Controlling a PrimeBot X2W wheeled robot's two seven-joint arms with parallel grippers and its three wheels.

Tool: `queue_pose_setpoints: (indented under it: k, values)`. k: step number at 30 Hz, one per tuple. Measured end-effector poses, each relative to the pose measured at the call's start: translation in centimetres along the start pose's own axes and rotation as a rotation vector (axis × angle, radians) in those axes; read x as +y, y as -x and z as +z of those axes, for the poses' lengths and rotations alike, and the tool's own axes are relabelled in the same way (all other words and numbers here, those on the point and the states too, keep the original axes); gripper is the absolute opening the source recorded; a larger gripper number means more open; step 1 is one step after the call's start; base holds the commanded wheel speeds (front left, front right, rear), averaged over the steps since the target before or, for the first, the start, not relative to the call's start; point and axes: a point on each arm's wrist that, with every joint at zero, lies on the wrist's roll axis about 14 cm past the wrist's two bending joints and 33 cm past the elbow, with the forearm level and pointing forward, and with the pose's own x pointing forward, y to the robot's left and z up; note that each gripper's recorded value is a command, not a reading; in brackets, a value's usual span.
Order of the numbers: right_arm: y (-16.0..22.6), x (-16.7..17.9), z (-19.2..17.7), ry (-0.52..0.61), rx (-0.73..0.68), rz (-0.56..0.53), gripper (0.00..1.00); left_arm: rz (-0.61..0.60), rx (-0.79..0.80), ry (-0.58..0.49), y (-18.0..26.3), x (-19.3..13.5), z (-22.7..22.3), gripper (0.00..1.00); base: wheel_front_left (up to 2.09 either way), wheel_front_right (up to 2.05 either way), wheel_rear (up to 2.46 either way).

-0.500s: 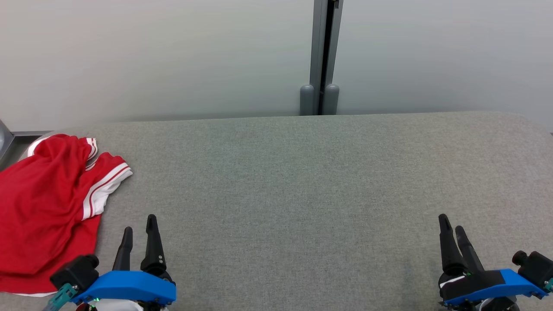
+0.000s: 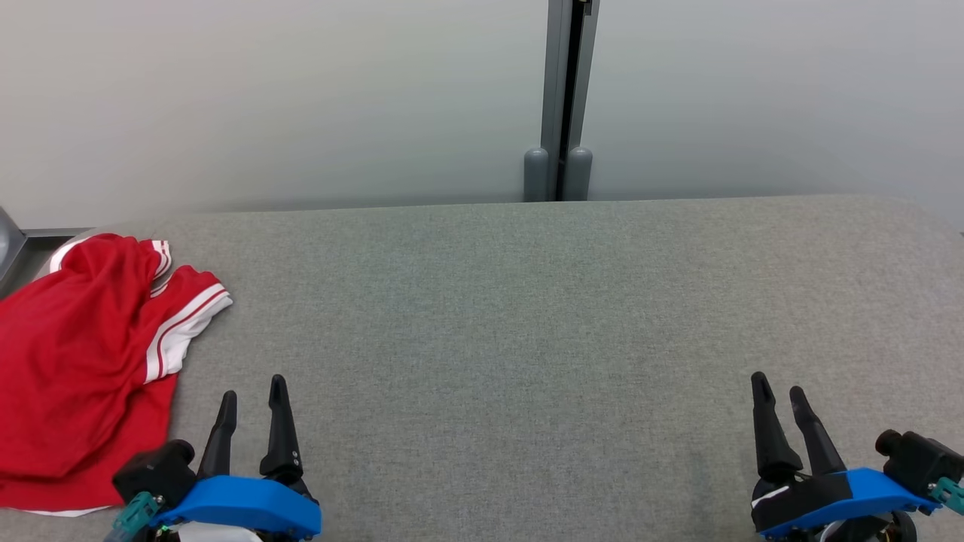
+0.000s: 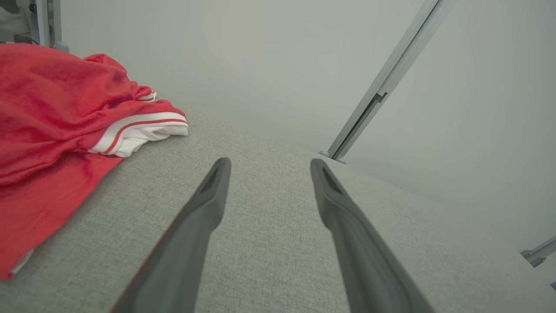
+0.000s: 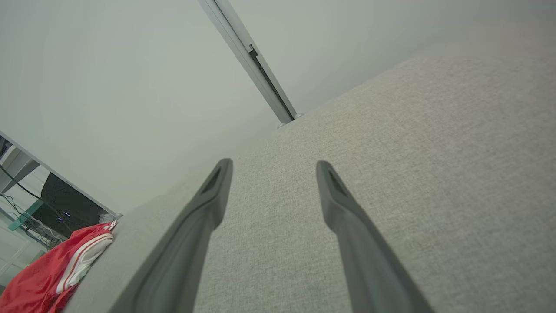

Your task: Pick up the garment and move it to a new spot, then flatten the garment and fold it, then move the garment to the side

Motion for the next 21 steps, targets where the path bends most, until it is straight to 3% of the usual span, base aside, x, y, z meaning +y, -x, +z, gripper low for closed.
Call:
queue_pose_setpoints:
  k: [21]
  values:
    - [-0.2,1.3,-0.5,0.252,0.032,0.064,1.00,-0.016,0.005,-0.186,0.5,-0.1,-1.0,1.00,0.00,0.00,0.00]
